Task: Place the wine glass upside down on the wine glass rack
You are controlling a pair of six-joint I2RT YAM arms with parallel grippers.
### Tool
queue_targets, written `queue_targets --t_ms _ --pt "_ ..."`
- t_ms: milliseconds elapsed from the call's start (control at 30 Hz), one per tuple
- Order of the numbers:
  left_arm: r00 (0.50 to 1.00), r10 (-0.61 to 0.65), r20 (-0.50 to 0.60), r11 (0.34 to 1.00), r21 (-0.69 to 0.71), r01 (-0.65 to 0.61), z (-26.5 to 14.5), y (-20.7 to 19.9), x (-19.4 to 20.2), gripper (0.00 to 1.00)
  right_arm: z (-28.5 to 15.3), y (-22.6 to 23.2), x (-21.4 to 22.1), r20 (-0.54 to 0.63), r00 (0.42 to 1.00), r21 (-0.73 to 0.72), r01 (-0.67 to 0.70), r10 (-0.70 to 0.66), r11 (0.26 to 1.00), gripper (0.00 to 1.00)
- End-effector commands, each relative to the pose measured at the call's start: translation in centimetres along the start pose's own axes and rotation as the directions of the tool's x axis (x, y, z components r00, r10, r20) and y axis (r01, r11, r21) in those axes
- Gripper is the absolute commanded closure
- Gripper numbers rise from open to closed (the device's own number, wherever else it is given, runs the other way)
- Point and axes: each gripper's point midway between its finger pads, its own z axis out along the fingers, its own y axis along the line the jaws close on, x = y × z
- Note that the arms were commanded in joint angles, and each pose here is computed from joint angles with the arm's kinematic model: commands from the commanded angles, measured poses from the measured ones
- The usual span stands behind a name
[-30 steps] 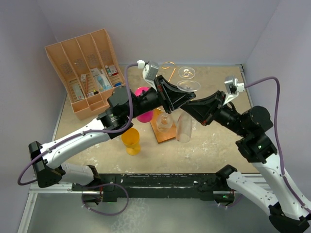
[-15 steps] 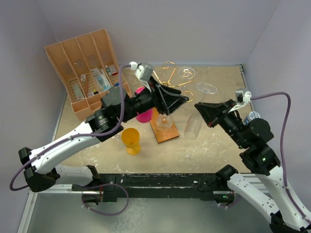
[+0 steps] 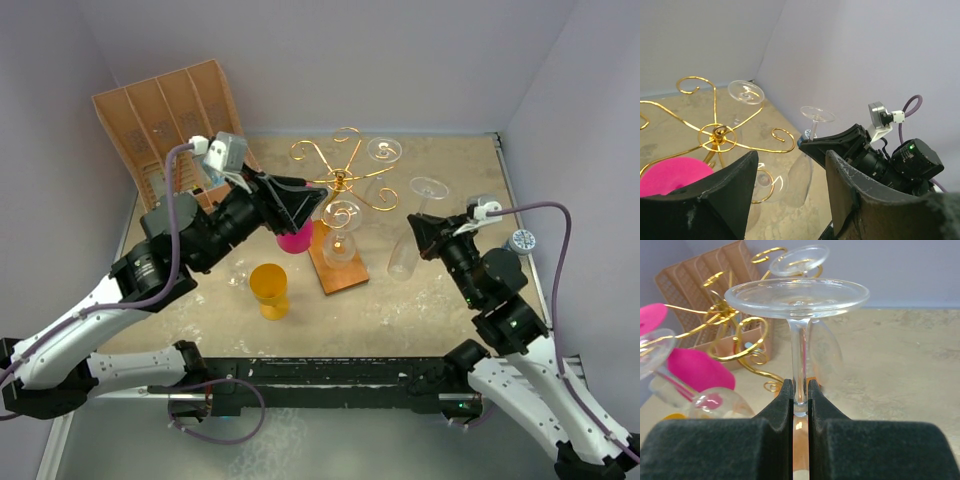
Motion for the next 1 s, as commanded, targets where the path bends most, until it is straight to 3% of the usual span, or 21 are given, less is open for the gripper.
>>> queue_targets --t_ms 0,100,400,567,967 --pt "0.997 0.001 0.071 0.998 -0.06 0.003 -2.3 1.2 -2.1 0.46 1.5 -1.5 -2.3 0.152 0.986 0.082 0.059 -0.071 0.995 1.0" --pt "0.996 -0.008 0.091 0.997 -0.071 0.015 -3.2 1.6 -2.5 0.46 2.6 -2.2 -1.5 0.132 0.985 0.117 0.099 -0.115 0.988 1.0" --pt "0.994 -0.012 0.107 0.993 -0.115 0.025 -4.3 2.4 -3.3 0.45 3.6 -1.1 -2.0 0.222 0.957 0.055 0.177 -0.185 0.983 1.0" --pt "0.994 -0.007 0.107 0.99 -0.138 0.022 -4.9 2.9 -3.4 0.45 3.2 0.5 -2.9 0.305 0.935 -0.028 0.197 -0.179 0.98 1.0" --pt "0.994 -0.022 0.109 0.985 -0.17 0.04 -5.6 3.6 -3.2 0.45 4.6 2.9 -1.6 0.332 0.925 -0.155 0.246 -0.184 0.957 1.0"
